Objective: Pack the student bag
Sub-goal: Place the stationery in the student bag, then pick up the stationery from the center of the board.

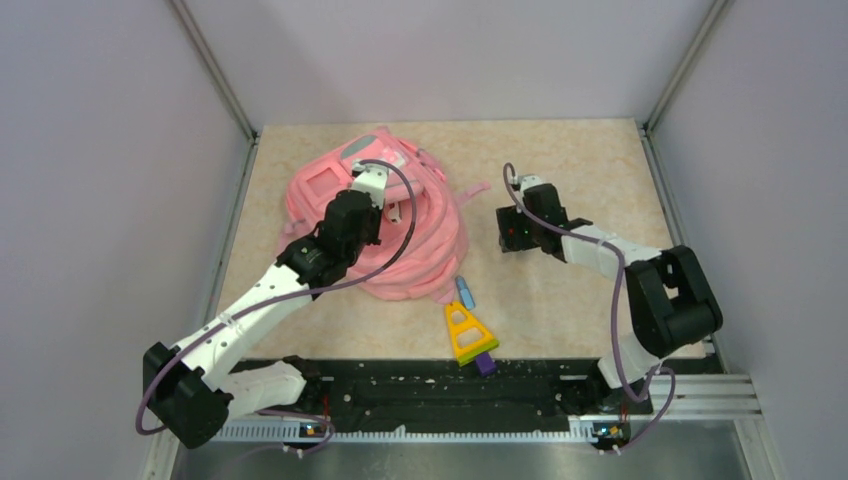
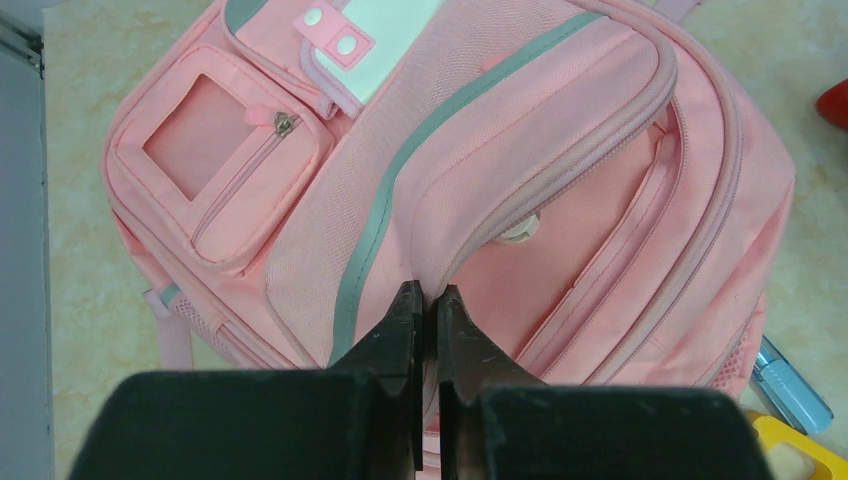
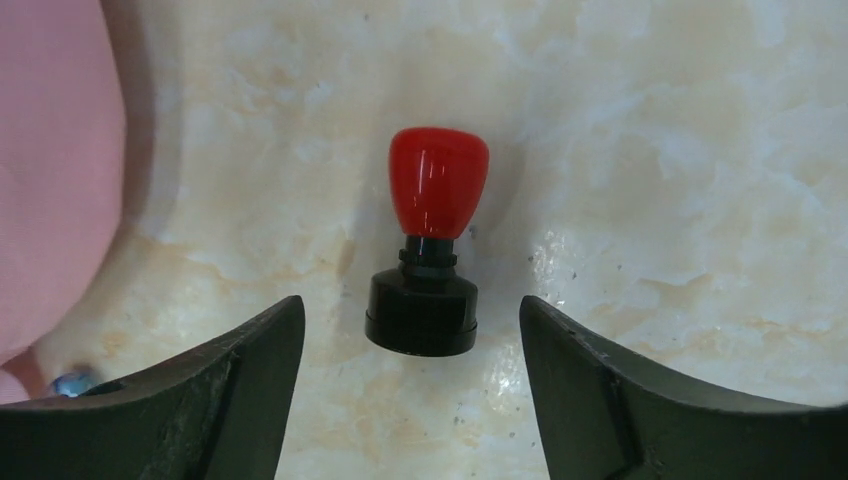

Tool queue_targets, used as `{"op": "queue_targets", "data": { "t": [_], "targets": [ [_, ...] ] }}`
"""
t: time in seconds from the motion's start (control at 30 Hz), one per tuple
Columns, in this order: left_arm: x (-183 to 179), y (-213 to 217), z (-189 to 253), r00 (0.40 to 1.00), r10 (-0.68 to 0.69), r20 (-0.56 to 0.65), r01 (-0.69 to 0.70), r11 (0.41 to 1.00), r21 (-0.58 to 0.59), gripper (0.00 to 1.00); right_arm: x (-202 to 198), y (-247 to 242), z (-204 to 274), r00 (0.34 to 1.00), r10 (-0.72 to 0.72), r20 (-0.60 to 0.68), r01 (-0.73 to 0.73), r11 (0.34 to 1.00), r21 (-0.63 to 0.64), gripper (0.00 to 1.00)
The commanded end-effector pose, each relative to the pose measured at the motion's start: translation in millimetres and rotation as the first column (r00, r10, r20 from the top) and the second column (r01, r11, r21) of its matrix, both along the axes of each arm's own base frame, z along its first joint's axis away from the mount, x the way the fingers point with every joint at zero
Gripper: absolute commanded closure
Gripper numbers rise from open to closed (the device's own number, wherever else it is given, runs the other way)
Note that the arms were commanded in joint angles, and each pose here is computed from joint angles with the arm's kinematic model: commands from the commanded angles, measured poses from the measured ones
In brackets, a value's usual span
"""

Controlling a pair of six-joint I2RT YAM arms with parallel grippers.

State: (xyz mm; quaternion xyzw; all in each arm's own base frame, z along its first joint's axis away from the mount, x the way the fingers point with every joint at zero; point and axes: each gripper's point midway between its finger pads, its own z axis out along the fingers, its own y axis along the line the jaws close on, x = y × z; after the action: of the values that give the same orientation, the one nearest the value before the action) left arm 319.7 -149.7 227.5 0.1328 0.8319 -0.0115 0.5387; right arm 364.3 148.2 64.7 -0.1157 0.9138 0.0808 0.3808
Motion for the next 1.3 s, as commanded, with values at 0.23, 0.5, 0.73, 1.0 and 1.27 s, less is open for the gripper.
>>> {"op": "queue_targets", "data": {
  "t": [0.23,0.5,0.73,1.0,1.27],
  "targets": [
    [11.9,-5.9,36.0,0.994,0.020,0.104,-0.012,0.997,-0.073,1.00,19.0,2.1,-7.8,0.999,0.021,-0.024,-0.022,0.999,-0.026,0.43],
    [11.9,-6.4,36.9,0.994,0.018,0.106,-0.010,0.997,-0.075,1.00,19.8,-2.3,-13.1,1.000,0.008,-0.030,-0.010,0.999,-0.051,0.48],
    [11.4,-6.2,38.0,0.994,0.018,0.109,-0.010,0.997,-0.078,1.00,21.0,-0.6,-15.5,0.999,0.012,-0.034,-0.013,0.999,-0.046,0.63],
    [10.7,-6.6,39.1,0.994,0.014,0.111,-0.005,0.997,-0.080,1.00,8.0,4.6,36.4,0.999,0.044,0.032,-0.044,0.999,0.004,0.87],
    [9.1,-9.8,41.9,0.993,-0.004,0.115,0.015,0.995,-0.095,1.00,-45.0,79.7,120.5,0.957,0.267,0.111,-0.284,0.940,0.190,0.88]
  ]
}}
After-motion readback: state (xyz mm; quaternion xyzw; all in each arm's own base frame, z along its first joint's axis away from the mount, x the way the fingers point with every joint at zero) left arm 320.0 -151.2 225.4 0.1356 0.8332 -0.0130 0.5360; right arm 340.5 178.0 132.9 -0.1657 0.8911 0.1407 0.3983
